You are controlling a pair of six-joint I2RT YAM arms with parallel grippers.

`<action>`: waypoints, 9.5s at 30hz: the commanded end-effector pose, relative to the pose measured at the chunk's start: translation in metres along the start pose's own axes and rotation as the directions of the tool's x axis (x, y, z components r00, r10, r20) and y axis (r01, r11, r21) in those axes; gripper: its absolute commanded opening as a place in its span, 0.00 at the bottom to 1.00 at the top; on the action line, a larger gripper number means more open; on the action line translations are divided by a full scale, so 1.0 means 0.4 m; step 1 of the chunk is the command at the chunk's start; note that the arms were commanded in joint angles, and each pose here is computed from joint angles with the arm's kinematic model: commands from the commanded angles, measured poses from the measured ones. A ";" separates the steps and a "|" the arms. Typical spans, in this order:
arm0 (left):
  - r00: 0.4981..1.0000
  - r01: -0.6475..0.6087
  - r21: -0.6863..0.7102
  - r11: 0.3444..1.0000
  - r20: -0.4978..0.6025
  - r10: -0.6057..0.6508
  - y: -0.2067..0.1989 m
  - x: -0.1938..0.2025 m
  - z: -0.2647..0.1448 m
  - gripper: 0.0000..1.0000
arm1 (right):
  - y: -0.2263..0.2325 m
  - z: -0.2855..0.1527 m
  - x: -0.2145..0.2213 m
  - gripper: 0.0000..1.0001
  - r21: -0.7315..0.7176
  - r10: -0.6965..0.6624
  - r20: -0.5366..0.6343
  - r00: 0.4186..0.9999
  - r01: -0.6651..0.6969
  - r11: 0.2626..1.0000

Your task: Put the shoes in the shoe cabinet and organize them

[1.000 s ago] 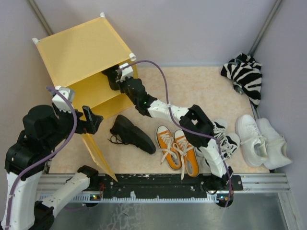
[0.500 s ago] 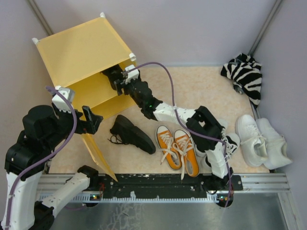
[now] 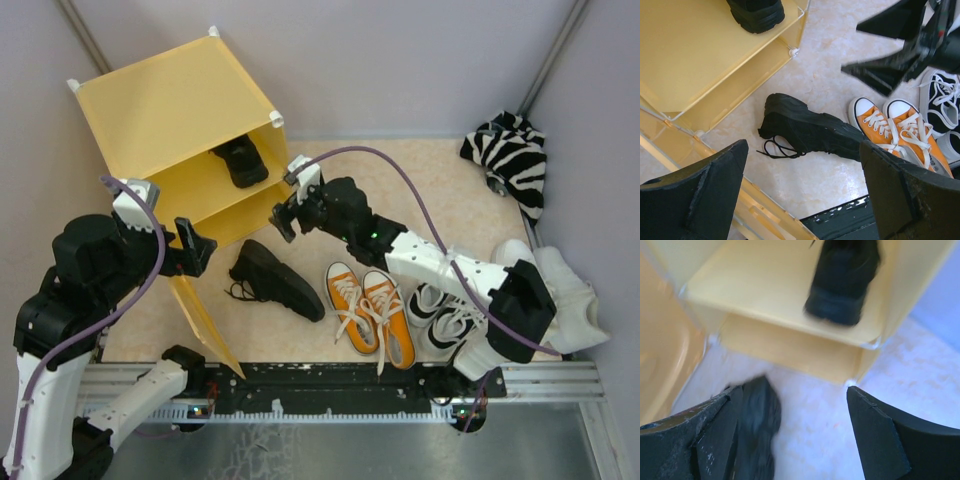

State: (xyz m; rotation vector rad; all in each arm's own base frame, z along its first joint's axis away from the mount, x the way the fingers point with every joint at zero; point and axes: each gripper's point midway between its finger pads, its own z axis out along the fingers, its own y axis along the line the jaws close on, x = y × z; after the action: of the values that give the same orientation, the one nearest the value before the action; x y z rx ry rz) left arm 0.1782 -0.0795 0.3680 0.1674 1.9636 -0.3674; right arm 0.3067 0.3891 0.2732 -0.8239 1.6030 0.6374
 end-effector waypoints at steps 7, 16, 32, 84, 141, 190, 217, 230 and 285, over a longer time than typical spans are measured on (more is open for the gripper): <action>1.000 -0.009 -0.005 1.000 -0.002 0.009 0.000 -0.009 0.013 0.99 | 0.151 -0.091 0.286 0.85 -0.249 0.018 -0.373 0.928 -0.119 0.961; 1.000 -0.025 0.004 1.000 -0.004 0.025 -0.002 -0.005 0.024 0.99 | 0.220 -0.144 0.381 0.86 -0.217 0.073 -0.436 0.897 -0.184 0.959; 1.000 -0.021 0.009 1.000 0.005 0.021 -0.004 -0.006 0.021 0.99 | 0.178 -0.108 0.482 0.11 -0.038 0.160 -0.533 0.831 -0.213 0.976; 0.999 -0.020 0.052 0.998 0.052 0.017 -0.021 -0.021 -0.003 0.99 | 0.113 0.107 0.197 0.67 -0.137 0.064 -0.206 0.976 -0.093 0.986; 0.997 -0.034 0.061 0.998 0.072 0.030 -0.022 -0.024 -0.011 0.99 | -0.129 -0.187 0.300 0.59 0.338 0.254 -0.350 0.902 -0.131 0.932; 0.996 -0.032 0.074 0.997 0.084 0.026 -0.027 -0.022 -0.015 0.99 | -0.083 0.072 0.211 0.00 0.490 0.712 -0.004 0.702 -0.619 0.613; 0.996 -0.025 0.071 0.997 0.086 0.019 -0.020 0.001 -0.028 0.99 | 0.016 0.021 0.283 0.61 -0.071 -0.111 -0.418 0.902 0.090 0.993; 0.996 -0.021 0.039 0.999 0.083 0.018 -0.004 0.008 -0.038 0.99 | 0.016 0.101 0.280 0.61 -0.244 -0.299 -0.316 0.901 0.227 0.943; 0.998 -0.028 0.043 0.999 0.062 0.025 -0.008 0.012 -0.009 0.99 | -0.039 -0.017 0.421 0.46 0.533 0.731 -0.222 0.645 -0.547 0.645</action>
State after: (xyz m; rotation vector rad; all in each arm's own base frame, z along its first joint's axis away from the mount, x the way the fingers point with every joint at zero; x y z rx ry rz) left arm 0.1733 -0.0811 0.3705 0.2039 1.8843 -0.3922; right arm 0.3075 0.3344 0.1073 0.0954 2.3646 0.5542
